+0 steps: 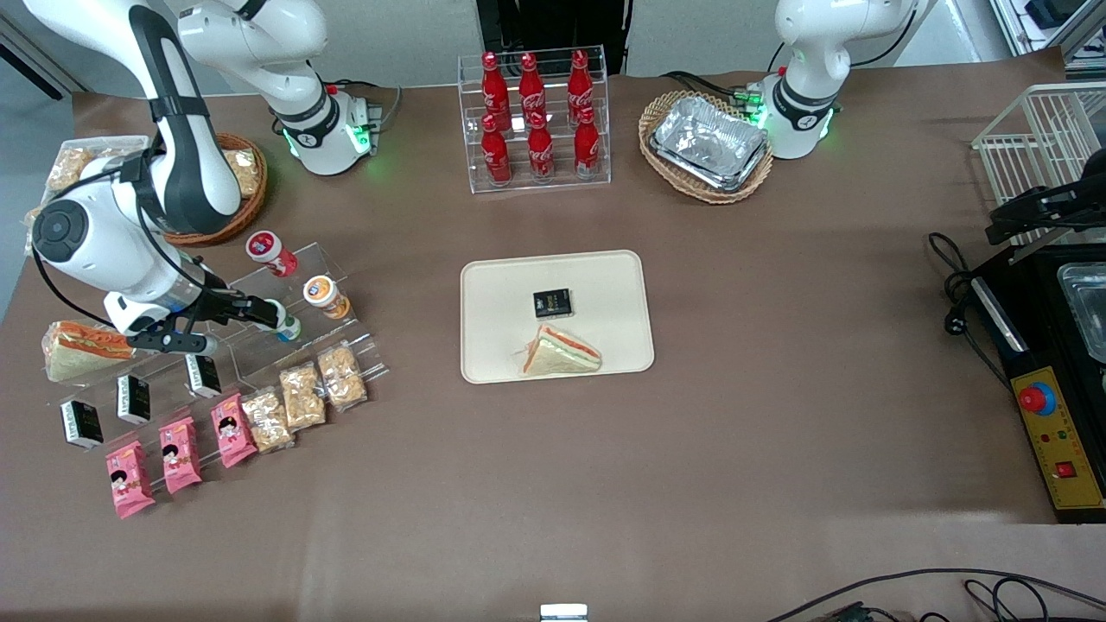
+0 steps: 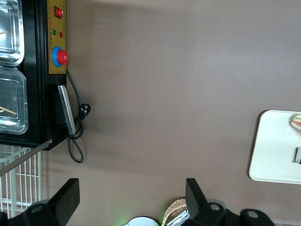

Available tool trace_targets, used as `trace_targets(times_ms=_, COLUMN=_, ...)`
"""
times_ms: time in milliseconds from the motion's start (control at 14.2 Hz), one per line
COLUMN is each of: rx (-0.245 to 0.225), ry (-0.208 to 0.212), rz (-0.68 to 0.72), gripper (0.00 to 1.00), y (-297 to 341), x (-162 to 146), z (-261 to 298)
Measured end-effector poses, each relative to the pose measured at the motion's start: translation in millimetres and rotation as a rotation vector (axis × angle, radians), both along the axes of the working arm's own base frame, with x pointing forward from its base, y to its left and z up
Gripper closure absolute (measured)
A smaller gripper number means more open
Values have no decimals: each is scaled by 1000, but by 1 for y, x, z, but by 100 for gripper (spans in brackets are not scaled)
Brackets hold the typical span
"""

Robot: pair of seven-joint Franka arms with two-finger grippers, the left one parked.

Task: Place green gum on tray
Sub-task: 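Close the right gripper around the green-capped bottle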

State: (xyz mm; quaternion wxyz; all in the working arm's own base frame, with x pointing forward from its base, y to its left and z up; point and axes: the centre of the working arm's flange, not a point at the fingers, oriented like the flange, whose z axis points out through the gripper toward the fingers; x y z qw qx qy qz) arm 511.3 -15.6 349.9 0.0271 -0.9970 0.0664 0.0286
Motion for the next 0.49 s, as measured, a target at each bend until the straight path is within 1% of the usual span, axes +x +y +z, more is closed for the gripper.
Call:
trace_targets(times_ms=281, rx=-2, ry=21, rz=7, gripper=0, y=4, x=-1, z=-13)
trace_targets(times_ms=491, rx=-4, ry=23, rz=6, gripper=1, y=4, x=-6, z=-27)
